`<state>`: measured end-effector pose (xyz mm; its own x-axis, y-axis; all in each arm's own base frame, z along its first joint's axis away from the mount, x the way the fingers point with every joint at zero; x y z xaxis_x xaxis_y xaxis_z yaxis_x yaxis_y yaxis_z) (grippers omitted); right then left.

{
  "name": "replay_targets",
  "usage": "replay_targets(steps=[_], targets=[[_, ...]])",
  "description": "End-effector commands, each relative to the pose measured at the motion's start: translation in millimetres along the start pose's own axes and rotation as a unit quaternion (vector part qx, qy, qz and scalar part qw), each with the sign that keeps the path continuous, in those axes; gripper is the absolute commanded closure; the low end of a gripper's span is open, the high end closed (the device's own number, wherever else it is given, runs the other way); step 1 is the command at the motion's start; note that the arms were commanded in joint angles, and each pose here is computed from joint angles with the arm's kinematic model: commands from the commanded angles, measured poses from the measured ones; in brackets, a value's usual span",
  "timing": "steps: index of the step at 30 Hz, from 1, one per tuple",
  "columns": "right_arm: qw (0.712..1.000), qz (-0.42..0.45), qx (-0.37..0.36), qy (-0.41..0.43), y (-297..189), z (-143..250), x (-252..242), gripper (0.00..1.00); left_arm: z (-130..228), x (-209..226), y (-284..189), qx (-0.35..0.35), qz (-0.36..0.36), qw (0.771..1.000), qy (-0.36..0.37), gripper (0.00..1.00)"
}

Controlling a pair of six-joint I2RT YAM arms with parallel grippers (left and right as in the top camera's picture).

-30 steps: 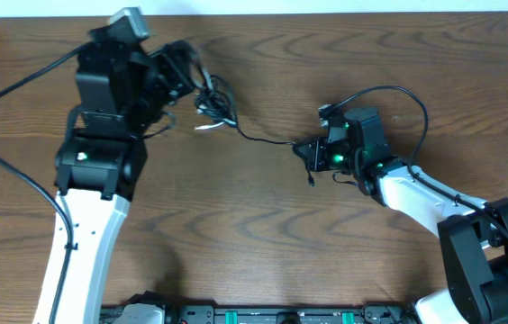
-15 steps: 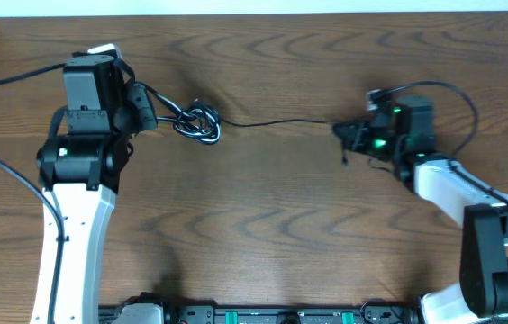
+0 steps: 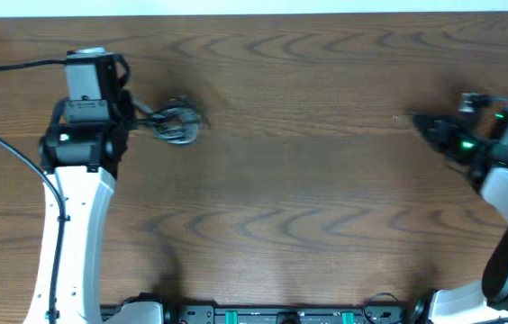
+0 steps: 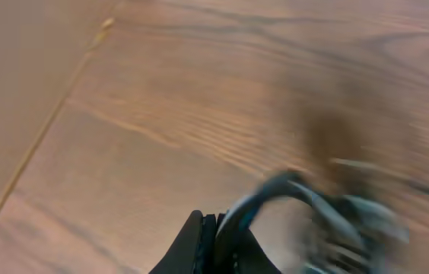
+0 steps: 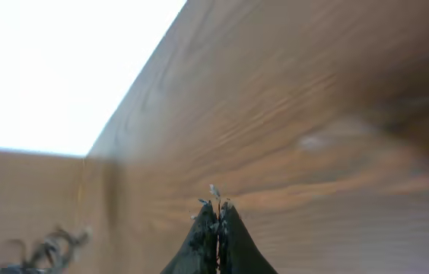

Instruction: Untangle cables

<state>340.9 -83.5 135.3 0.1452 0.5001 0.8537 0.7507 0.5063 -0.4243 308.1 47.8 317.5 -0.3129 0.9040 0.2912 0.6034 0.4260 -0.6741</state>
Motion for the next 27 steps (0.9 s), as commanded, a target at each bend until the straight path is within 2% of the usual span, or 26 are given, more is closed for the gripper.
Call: replay_targets(steps=[1,4,6,10,13,16,17,21,24,27], targets=[[0.999,-0.030,-0.006,0.020,-20.3,-12.2,-7.8,0.99,-2.2,28.6,1.7,0.000,-0.055,0.998,-0.039,0.93],[0.998,-0.043,-0.008,0.036,-32.8,-15.9,-14.1,0.99,-0.1,32.5,4.7,0.006,-0.032,0.997,-0.075,0.93],[0.998,-0.060,0.003,0.023,-33.9,-13.9,-12.2,0.99,-1.5,17.8,4.3,0.005,0.060,0.995,-0.075,0.93],[0.997,-0.071,0.031,-0.013,-21.2,-3.3,-3.2,0.99,-2.8,0.4,0.4,0.005,0.168,0.983,-0.075,0.93],[0.992,-0.094,0.066,-0.059,-5.4,10.1,11.0,0.91,-5.2,-9.9,-4.1,-0.001,0.236,0.969,-0.075,0.93],[0.984,-0.110,0.101,-0.093,13.3,27.1,26.5,0.78,-8.8,-17.7,-8.9,-0.010,0.289,0.954,-0.074,0.93],[0.981,-0.116,0.116,-0.106,20.6,35.0,32.8,0.71,-10.4,-21.7,-11.3,-0.015,0.309,0.948,-0.072,0.92],[0.961,-0.146,0.174,-0.157,46.8,69.3,58.2,0.59,-18.1,-33.0,-19.1,-0.040,0.361,0.930,-0.062,0.93],[0.943,-0.172,0.212,-0.189,63.2,95.7,78.4,0.57,-27.2,-43.6,-27.7,-0.068,0.402,0.911,-0.056,0.93],[0.927,-0.198,0.237,-0.213,74.9,117.7,97.4,0.55,-33.8,-50.8,-32.8,-0.081,0.413,0.904,-0.068,0.93]])
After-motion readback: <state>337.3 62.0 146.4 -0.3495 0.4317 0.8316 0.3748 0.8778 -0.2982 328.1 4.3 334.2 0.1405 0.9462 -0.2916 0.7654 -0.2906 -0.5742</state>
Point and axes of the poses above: each gripper's point midway between its finger pads, its own y axis out along the fingers, its own x axis along the line the jaws close on, z = x × y, the point moved 9 cm from there along -y, back along the fingers, and after that the axes turned 5 degrees about y, right-handed, at the moved point
